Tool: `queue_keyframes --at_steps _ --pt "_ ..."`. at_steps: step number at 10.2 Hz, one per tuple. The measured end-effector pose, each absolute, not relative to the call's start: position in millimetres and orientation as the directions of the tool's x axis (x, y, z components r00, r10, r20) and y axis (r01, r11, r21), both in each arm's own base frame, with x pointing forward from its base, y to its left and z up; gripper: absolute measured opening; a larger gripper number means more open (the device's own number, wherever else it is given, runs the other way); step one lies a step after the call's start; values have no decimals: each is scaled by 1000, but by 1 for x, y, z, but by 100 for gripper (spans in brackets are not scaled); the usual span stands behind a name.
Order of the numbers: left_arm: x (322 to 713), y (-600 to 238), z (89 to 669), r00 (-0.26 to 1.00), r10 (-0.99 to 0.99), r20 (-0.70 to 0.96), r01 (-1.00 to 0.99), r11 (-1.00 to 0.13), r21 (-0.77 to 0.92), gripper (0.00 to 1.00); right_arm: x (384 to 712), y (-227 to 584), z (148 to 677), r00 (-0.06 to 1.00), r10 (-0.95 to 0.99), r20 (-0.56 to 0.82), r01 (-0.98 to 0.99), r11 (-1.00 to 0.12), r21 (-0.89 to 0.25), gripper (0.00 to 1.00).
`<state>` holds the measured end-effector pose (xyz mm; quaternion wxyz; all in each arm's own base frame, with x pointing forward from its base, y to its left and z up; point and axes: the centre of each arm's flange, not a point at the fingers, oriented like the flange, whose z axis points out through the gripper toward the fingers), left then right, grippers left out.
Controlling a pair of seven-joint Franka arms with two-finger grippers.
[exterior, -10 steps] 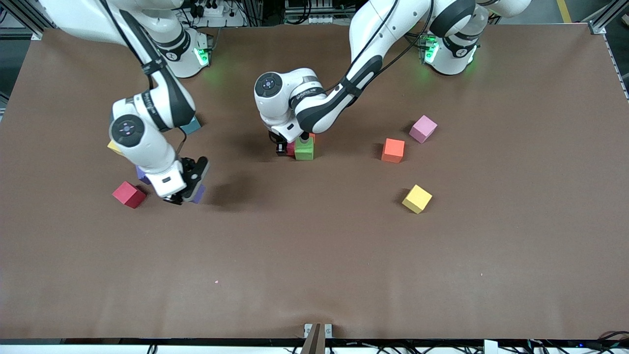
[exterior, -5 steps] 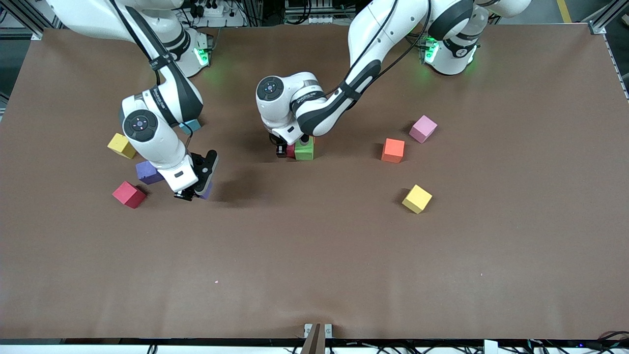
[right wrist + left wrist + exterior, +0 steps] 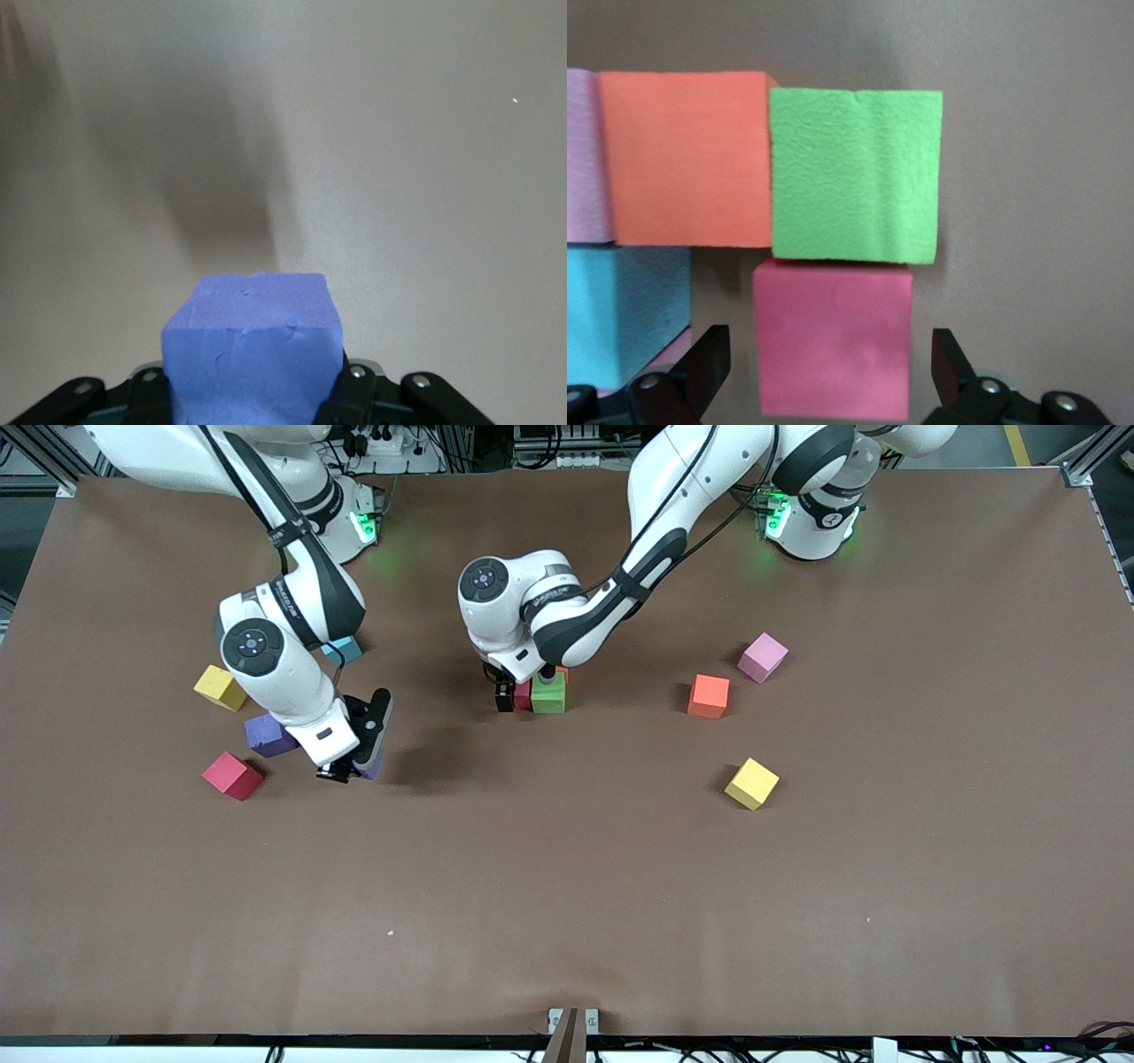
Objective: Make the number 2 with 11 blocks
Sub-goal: 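Carry the purple cube to the shape while the left gripper reaches yellow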
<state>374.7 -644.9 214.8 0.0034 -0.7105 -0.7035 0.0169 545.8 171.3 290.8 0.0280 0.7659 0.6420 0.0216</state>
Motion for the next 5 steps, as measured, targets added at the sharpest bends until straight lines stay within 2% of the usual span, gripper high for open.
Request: queue_keyframes --at_steps 3,5 --pt "368 -646 260 41 999 4 999 -41 -30 100 536 186 287 145 989 0 988 -145 60 56" --pt "388 -629 289 70 997 28 997 -69 -24 100 531 192 284 132 991 -1 990 -132 51 56"
